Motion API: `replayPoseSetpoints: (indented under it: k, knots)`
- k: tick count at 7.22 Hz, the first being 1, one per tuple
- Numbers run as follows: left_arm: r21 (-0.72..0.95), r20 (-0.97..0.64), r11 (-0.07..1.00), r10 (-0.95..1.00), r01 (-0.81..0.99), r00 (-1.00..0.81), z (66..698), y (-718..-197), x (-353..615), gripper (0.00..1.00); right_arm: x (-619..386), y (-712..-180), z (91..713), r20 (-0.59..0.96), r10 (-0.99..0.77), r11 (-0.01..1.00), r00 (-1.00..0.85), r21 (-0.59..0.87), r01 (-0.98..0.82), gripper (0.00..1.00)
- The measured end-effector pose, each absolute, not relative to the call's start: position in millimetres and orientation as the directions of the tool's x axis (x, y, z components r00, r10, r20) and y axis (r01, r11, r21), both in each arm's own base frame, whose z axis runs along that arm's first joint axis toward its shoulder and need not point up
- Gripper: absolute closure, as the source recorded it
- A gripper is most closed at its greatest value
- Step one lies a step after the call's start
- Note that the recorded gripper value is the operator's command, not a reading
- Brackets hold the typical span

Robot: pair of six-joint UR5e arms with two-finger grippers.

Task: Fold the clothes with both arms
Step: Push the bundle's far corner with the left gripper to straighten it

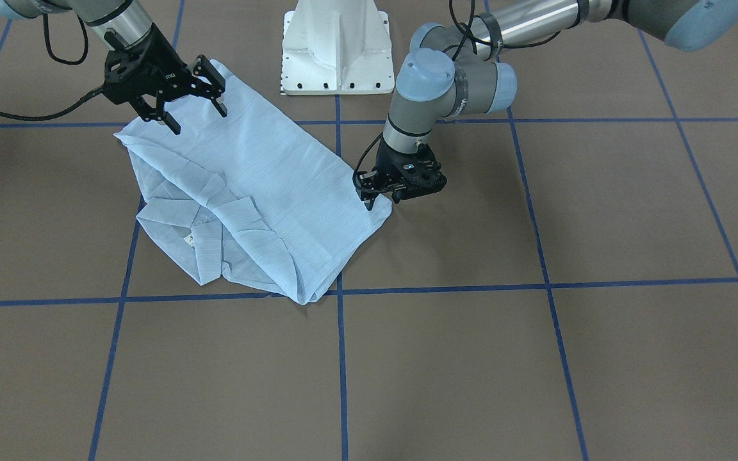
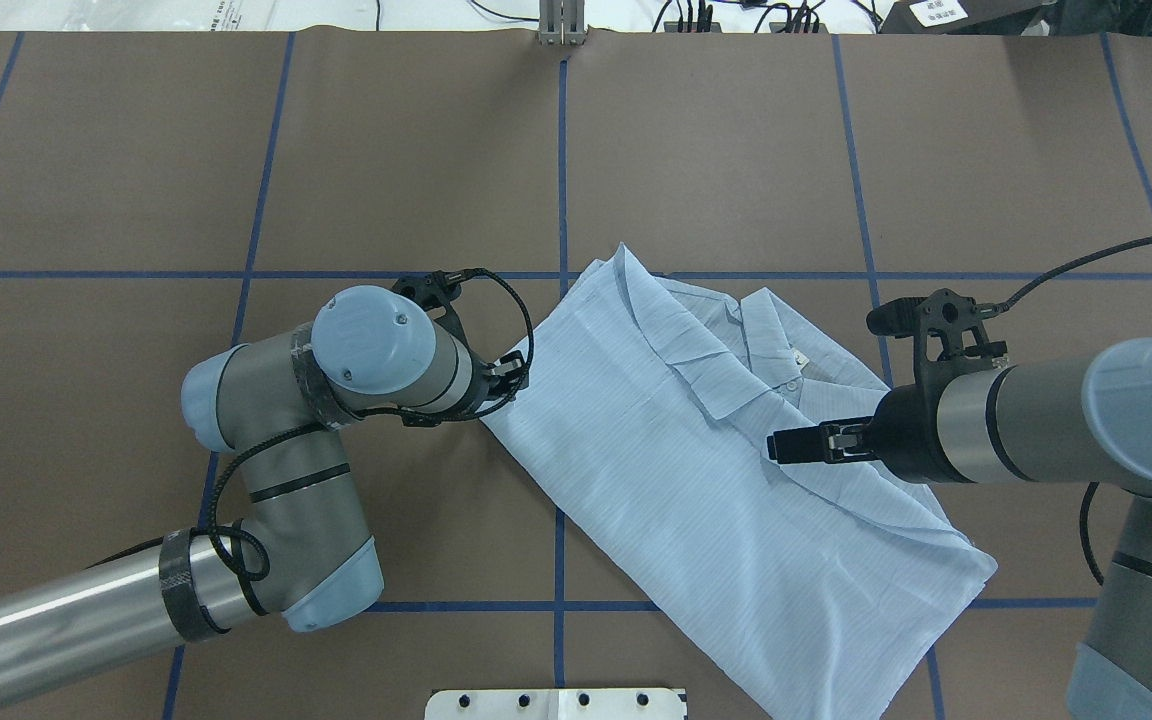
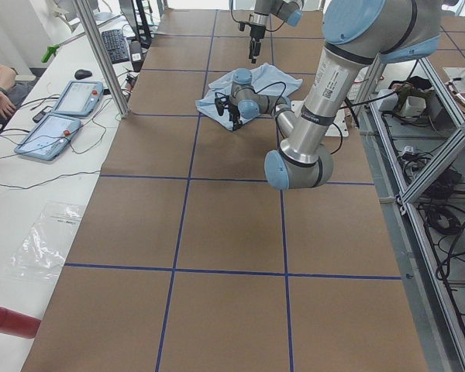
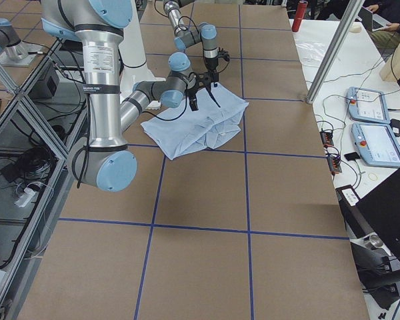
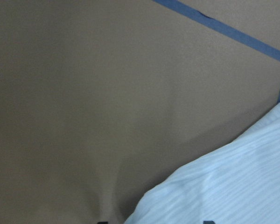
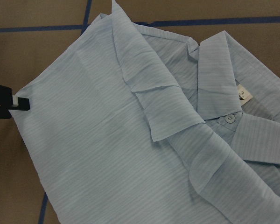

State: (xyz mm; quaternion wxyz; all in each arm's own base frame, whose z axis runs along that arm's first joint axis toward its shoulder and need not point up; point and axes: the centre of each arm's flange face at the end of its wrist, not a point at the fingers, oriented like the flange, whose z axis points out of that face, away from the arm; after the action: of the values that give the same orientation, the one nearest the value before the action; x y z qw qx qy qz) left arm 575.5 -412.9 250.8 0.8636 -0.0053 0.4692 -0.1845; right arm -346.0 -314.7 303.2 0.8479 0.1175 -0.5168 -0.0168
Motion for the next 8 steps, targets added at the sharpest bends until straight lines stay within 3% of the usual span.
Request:
replayPoseSetpoints:
  k: [4,8]
  knots:
    - [-0.165,-0.802,0.918,-0.338,0.36,0.493,250,-448,546,1.0,-343,-319,305,0.871,-0.143,0.971,0.47,0.215,-0.103,0.0]
    - [-0.062,-0.788,0.893,-0.318,0.446,0.527,255,-569,527,1.0,-338,-328,310,0.867,-0.129,0.97,0.481,0.211,-0.12,0.0]
